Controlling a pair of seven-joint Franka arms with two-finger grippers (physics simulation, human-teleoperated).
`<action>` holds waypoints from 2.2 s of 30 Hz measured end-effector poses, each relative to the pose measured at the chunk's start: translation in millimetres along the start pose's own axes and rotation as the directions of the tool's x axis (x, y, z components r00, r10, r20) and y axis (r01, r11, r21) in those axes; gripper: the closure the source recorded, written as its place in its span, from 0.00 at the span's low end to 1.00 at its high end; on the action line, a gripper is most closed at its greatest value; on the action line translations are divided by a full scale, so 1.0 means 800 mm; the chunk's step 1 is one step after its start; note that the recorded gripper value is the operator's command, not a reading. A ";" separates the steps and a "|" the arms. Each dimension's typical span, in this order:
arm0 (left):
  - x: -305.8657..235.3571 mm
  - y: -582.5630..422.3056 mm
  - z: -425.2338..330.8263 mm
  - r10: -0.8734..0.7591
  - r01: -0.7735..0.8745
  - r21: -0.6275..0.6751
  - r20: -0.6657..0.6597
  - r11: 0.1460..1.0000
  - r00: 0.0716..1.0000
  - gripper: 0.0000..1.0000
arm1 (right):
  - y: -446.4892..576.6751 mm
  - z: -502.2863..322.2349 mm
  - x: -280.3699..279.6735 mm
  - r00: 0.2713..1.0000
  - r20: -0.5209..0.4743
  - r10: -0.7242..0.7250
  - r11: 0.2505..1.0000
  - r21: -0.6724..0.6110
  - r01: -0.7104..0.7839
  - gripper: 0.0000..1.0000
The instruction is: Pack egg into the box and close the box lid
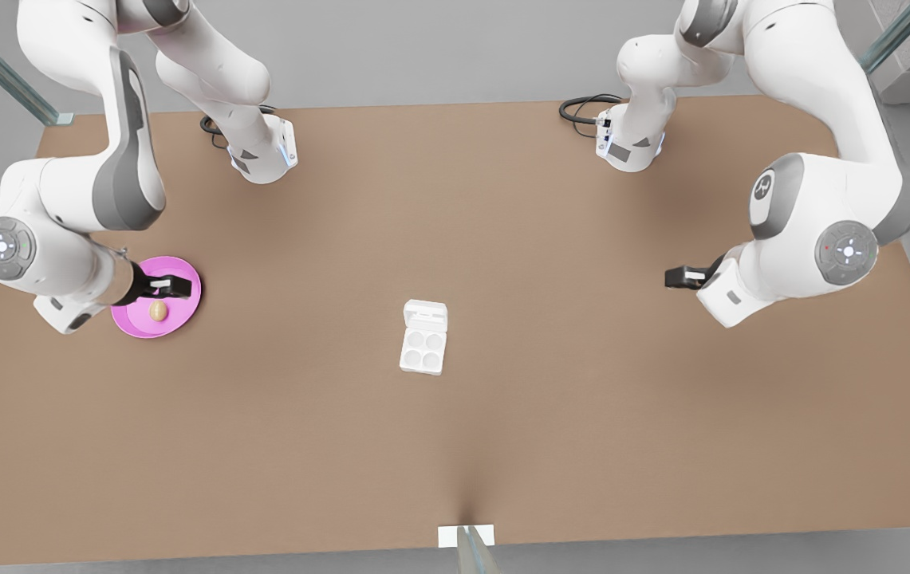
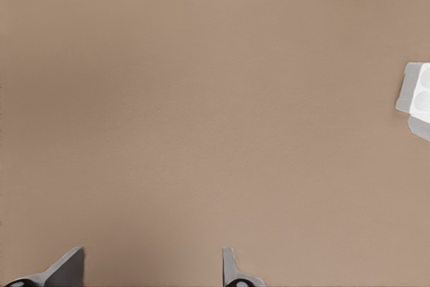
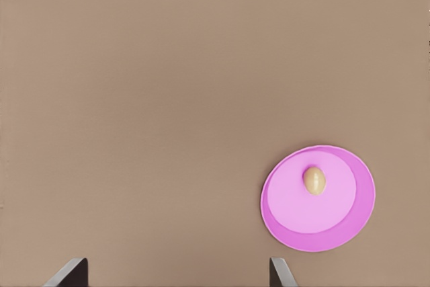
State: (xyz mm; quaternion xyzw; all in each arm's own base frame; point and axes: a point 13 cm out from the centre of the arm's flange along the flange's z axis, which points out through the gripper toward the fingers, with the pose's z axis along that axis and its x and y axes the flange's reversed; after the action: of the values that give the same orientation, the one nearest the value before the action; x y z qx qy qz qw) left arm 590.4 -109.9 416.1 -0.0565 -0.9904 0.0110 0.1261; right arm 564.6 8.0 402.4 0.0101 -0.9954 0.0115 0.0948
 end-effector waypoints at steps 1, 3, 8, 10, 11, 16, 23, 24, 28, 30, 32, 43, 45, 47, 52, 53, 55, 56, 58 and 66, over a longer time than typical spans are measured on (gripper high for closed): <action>-0.010 -0.002 0.003 0.005 -0.005 -0.014 0.021 1.000 1.000 0.00 | 0.001 -0.001 -0.005 1.000 0.015 0.002 1.000 -0.002 -0.002 0.00; -0.024 -0.005 0.006 0.009 -0.008 -0.034 0.053 0.999 0.999 0.00 | 0.003 -0.004 -0.014 0.999 0.039 0.004 1.000 -0.004 -0.004 0.00; -0.087 -0.024 0.067 0.031 -0.028 -0.044 0.068 0.999 0.997 0.00 | -0.003 0.040 -0.057 1.000 0.000 0.012 0.999 -0.050 -0.012 0.00; -0.098 -0.022 0.069 0.027 -0.023 -0.043 0.089 0.999 0.996 0.00 | -0.008 0.080 -0.068 0.998 -0.062 0.022 0.996 -0.088 -0.027 0.00; -0.101 -0.022 0.069 0.026 -0.022 -0.042 0.099 0.999 0.995 0.00 | -0.006 0.099 -0.073 0.996 -0.087 0.019 0.995 -0.100 -0.028 0.00; -0.109 0.018 0.054 -0.023 0.030 -0.044 0.138 0.999 0.990 0.00 | -0.033 0.181 -0.122 0.995 -0.101 0.013 0.998 -0.066 -0.020 0.00; -0.064 0.045 0.021 -0.032 0.043 -0.113 0.094 0.993 0.995 0.00 | -0.067 0.216 -0.107 0.997 -0.076 -0.011 0.998 0.058 0.015 0.00; -0.060 0.046 0.021 -0.033 0.043 -0.118 0.083 0.992 0.996 0.00 | -0.092 0.243 -0.103 0.995 -0.097 0.005 0.998 0.063 0.001 0.00; -0.048 0.051 0.026 -0.041 0.047 -0.125 0.045 0.991 0.998 0.00 | -0.229 0.322 -0.033 0.987 -0.117 0.109 0.992 0.069 -0.101 0.00; -0.043 0.054 0.025 -0.046 0.049 -0.130 0.032 0.990 0.998 0.00 | -0.255 0.321 0.006 0.992 -0.072 0.104 0.989 0.112 -0.095 0.00; -0.041 0.056 0.027 -0.047 0.050 -0.133 0.022 0.990 0.999 0.00 | -0.259 0.321 0.016 0.997 -0.019 0.071 0.988 0.135 -0.068 0.00; -0.068 0.049 0.064 -0.036 0.037 -0.121 0.012 0.992 0.999 0.00 | -0.246 0.381 0.013 0.986 0.072 -0.150 0.988 0.046 0.147 0.00; -0.069 0.049 0.064 -0.036 0.038 -0.119 0.015 0.992 0.999 0.00 | -0.249 0.392 0.029 0.984 0.064 -0.166 0.986 0.041 0.163 0.00; -0.070 0.050 0.067 -0.037 0.038 -0.118 0.014 0.992 0.999 0.00 | -0.241 0.413 0.053 0.981 0.051 -0.186 0.982 0.024 0.185 0.00; -0.075 0.049 0.069 -0.036 0.039 -0.113 0.023 0.993 0.999 0.00 | -0.257 0.427 0.075 0.980 0.077 -0.183 0.983 0.020 0.182 0.00; -0.075 0.048 0.069 -0.035 0.038 -0.111 0.025 0.993 0.999 0.00 | -0.264 0.429 0.077 0.980 0.085 -0.180 0.984 0.018 0.179 0.00; -0.076 0.043 0.068 -0.031 0.034 -0.110 0.029 0.993 0.999 0.00 | -0.272 0.436 0.082 0.980 0.097 -0.175 0.985 0.011 0.175 0.00; -0.076 0.042 0.067 -0.029 0.033 -0.110 0.031 0.993 0.999 0.00 | -0.274 0.438 0.083 0.979 0.103 -0.177 0.984 0.010 0.177 0.00; -0.077 0.042 0.066 -0.029 0.033 -0.109 0.036 0.993 0.999 0.00 | -0.275 0.443 0.081 0.976 0.115 -0.185 0.983 0.006 0.186 0.00; -0.081 0.040 0.061 -0.026 0.032 -0.110 0.053 0.993 0.998 0.00 | -0.272 0.456 0.070 0.965 0.162 -0.208 0.977 -0.014 0.213 0.00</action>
State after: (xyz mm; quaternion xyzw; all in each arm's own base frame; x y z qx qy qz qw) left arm 643.7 -85.5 351.3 -0.0486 -0.9931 -0.0443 0.0973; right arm 445.8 -219.8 59.2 0.1150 -0.9931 -0.0150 0.0156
